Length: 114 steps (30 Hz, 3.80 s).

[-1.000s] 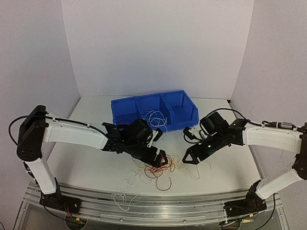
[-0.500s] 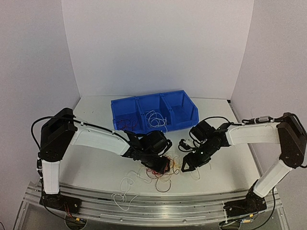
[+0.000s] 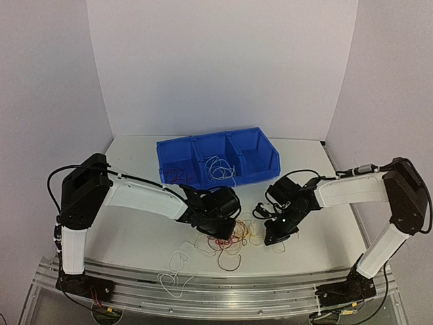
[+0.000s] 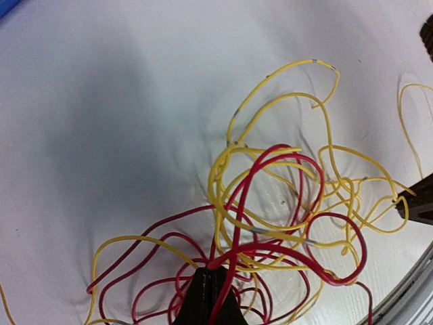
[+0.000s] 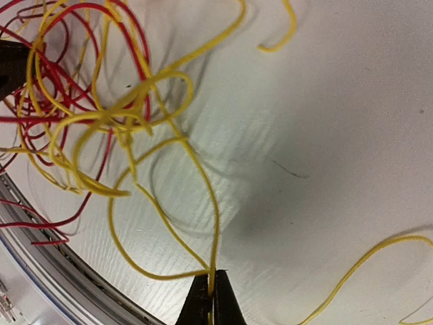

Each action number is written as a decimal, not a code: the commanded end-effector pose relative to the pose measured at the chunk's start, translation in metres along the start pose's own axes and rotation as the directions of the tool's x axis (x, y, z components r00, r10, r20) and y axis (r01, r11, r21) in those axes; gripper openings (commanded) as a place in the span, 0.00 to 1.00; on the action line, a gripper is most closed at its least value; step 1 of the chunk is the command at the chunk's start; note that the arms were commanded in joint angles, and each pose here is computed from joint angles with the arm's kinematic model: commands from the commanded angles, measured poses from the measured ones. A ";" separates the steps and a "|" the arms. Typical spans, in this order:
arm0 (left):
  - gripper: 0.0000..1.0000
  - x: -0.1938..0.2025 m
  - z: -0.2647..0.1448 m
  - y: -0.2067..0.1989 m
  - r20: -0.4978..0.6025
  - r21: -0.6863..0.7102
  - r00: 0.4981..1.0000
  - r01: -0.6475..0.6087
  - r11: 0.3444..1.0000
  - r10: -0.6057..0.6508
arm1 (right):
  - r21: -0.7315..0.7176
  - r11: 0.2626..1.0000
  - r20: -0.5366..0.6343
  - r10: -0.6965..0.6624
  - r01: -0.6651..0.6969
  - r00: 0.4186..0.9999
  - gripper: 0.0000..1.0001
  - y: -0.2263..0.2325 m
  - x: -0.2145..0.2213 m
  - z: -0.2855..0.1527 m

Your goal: Untangle the cables

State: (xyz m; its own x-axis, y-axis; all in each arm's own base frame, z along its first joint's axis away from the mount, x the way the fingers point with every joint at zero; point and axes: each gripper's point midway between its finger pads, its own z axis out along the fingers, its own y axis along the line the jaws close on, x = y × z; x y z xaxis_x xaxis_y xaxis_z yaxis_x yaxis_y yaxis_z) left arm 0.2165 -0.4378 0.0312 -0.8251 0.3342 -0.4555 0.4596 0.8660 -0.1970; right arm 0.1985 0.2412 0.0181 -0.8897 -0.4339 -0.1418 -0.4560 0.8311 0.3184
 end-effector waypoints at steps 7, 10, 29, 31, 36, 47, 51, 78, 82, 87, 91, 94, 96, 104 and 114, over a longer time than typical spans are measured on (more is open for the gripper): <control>0.00 -0.018 -0.102 0.130 0.276 -0.472 0.941 0.310 0.825 -0.196 | 0.361 0.867 0.470 0.149 -0.344 0.870 0.00 -0.067 -0.019 -0.155; 0.00 -0.009 -0.130 0.166 0.318 -0.519 0.914 0.389 0.761 -0.250 | 0.417 0.789 0.582 0.150 -0.451 0.800 0.00 -0.091 -0.009 -0.202; 0.00 0.059 -0.206 0.281 0.447 -0.591 0.774 0.632 0.502 -0.449 | 0.615 0.288 0.787 -0.168 -0.734 0.594 0.00 -0.148 0.053 -0.416; 0.00 0.067 -0.207 0.286 0.443 -0.588 0.767 0.640 0.495 -0.464 | 0.595 0.308 0.802 -0.170 -0.742 0.573 0.00 -0.144 0.054 -0.426; 0.00 0.045 -0.184 0.252 0.374 -0.390 0.816 0.570 0.723 -0.441 | 0.539 0.605 0.786 -0.112 -0.585 0.609 0.00 -0.115 0.013 -0.393; 0.00 0.000 -0.169 0.180 0.356 0.007 0.868 0.370 0.929 -0.348 | 0.293 0.870 0.883 -0.088 -0.396 0.461 0.00 -0.043 -0.095 -0.429; 0.00 -0.006 -0.156 0.159 0.329 0.100 0.884 0.316 0.943 -0.331 | 0.233 0.897 0.915 -0.072 -0.375 0.397 0.00 -0.031 -0.142 -0.440; 0.00 -0.022 -0.139 0.152 0.332 0.060 0.903 0.268 0.961 -0.273 | 0.220 0.909 0.975 -0.205 -0.353 0.081 0.00 -0.020 -0.376 -0.453; 0.00 -0.019 -0.138 0.154 0.328 0.056 0.901 0.281 0.958 -0.283 | 0.197 0.918 0.979 -0.165 -0.344 0.121 0.00 -0.027 -0.389 -0.420; 0.00 -0.014 -0.136 0.157 0.320 0.052 0.898 0.303 0.952 -0.303 | 0.142 0.931 0.977 -0.076 -0.337 0.201 0.00 -0.036 -0.391 -0.372; 0.00 -0.011 -0.135 0.158 0.313 0.054 0.894 0.319 0.946 -0.320 | 0.090 0.924 0.961 0.017 -0.372 0.276 0.00 -0.050 -0.381 -0.326; 0.00 -0.008 -0.132 0.158 0.305 0.056 0.894 0.328 0.943 -0.329 | 0.068 0.908 0.944 0.076 -0.414 0.321 0.00 -0.064 -0.373 -0.289; 0.00 -0.007 -0.131 0.158 0.298 0.057 0.894 0.333 0.941 -0.335 | 0.060 0.908 0.932 0.098 -0.415 0.348 0.00 -0.069 -0.374 -0.265; 0.00 -0.005 -0.124 0.155 0.270 0.061 0.894 0.353 0.933 -0.356 | -0.047 0.914 0.886 0.225 -0.404 0.406 0.00 -0.070 -0.384 -0.206; 0.00 0.002 -0.124 0.156 0.253 0.077 0.886 0.380 0.922 -0.387 | -0.037 0.808 0.870 0.315 -0.588 0.379 0.00 -0.126 -0.364 -0.159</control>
State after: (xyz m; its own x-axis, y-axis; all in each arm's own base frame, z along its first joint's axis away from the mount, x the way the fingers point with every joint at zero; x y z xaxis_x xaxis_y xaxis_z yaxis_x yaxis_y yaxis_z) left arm 0.2474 -0.2539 0.1017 -0.8240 -0.1108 -0.5557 0.1442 0.9074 -0.3948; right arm 0.5764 0.2554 0.2009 -0.5109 0.3344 -0.7919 0.0674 0.9340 0.3509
